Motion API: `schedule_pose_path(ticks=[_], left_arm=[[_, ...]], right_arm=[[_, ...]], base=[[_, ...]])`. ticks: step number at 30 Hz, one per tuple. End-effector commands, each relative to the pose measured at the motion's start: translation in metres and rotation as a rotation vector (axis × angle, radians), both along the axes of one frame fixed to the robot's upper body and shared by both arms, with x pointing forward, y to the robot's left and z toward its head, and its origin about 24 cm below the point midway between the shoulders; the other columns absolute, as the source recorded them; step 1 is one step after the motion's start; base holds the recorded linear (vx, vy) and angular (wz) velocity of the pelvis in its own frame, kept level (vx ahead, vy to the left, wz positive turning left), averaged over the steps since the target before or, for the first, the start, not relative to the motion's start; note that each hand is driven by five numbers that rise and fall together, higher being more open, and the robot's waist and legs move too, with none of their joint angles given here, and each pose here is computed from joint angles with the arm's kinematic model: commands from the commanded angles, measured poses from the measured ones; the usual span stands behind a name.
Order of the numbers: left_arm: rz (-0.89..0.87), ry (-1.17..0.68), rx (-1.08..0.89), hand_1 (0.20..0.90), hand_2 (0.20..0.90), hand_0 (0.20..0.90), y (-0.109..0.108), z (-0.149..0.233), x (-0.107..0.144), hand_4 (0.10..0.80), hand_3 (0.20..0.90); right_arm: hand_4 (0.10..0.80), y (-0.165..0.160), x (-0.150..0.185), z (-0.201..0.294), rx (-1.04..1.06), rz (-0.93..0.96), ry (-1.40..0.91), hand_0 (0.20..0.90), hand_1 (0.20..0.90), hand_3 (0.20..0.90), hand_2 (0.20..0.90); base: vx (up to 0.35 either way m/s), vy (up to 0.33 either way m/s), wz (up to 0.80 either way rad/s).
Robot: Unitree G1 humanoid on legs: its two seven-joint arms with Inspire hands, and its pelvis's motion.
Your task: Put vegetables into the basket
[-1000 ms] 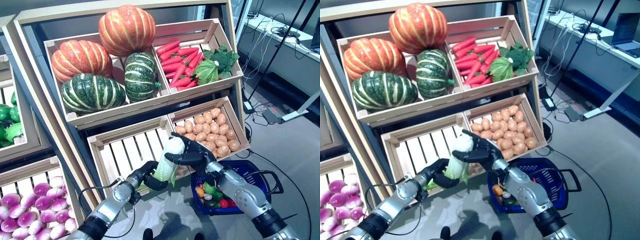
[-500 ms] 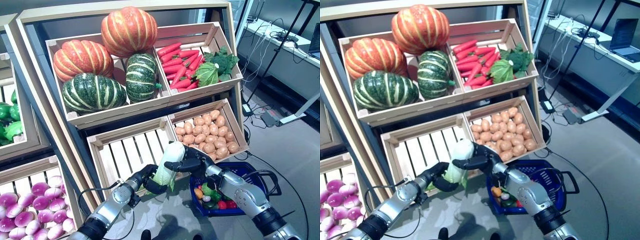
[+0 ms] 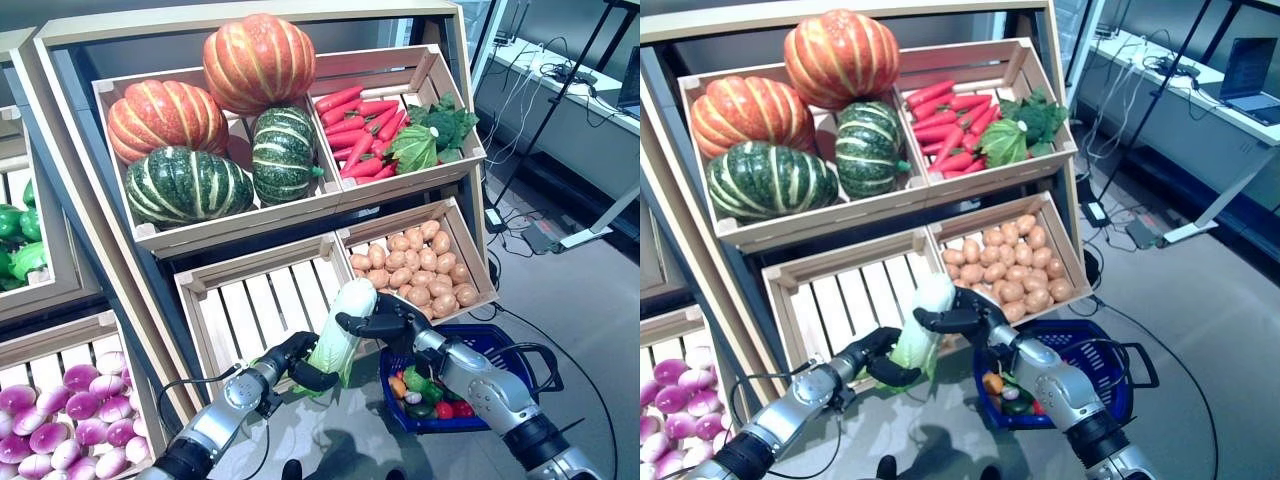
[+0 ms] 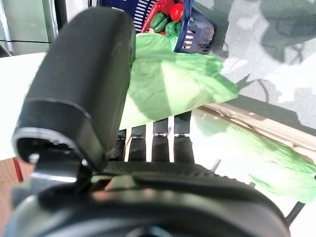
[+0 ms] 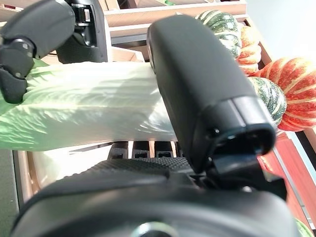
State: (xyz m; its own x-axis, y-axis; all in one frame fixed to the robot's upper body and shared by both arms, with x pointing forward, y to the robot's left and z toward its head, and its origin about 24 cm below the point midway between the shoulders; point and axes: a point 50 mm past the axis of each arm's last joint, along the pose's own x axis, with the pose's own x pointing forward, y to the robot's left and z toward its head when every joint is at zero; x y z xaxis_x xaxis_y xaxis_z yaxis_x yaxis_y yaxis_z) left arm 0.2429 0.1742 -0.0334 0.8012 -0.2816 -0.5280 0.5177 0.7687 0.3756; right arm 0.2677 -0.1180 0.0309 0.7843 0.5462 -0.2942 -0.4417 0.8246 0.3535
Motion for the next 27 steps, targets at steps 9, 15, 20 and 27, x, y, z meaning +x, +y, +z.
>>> schedule_pose_path(ticks=[9,15,20,27], left_arm=[[0.008,-0.339,-0.263,0.9,0.9,0.9,-0.019,0.081,0.046,0.8,0.9],[0.044,-0.362,-0.298,0.9,0.9,0.9,-0.014,0.086,0.047,0.8,0.9],[0.07,-0.374,-0.302,0.9,0.9,0.9,-0.005,0.087,0.047,0.8,0.9],[0.1,-0.375,-0.322,0.9,0.9,0.9,0.008,0.089,0.043,0.8,0.9]], right_arm=[[0.4,-0.004,0.017,0.066,0.334,-0.148,-0.279,0.3,0.3,0.3,0.3],[0.4,-0.041,0.018,0.091,0.325,-0.306,-0.411,0.3,0.3,0.3,0.3],[0.4,-0.077,0.017,0.109,0.375,-0.468,-0.494,0.3,0.3,0.3,0.3],[0.4,-0.148,0.005,0.118,0.521,-0.886,-0.585,0.3,0.3,0.3,0.3]], base=[[0.0,0.0,0.0],[0.0,0.0,0.0],[0.008,0.004,-0.05],[0.009,0.003,-0.08]])
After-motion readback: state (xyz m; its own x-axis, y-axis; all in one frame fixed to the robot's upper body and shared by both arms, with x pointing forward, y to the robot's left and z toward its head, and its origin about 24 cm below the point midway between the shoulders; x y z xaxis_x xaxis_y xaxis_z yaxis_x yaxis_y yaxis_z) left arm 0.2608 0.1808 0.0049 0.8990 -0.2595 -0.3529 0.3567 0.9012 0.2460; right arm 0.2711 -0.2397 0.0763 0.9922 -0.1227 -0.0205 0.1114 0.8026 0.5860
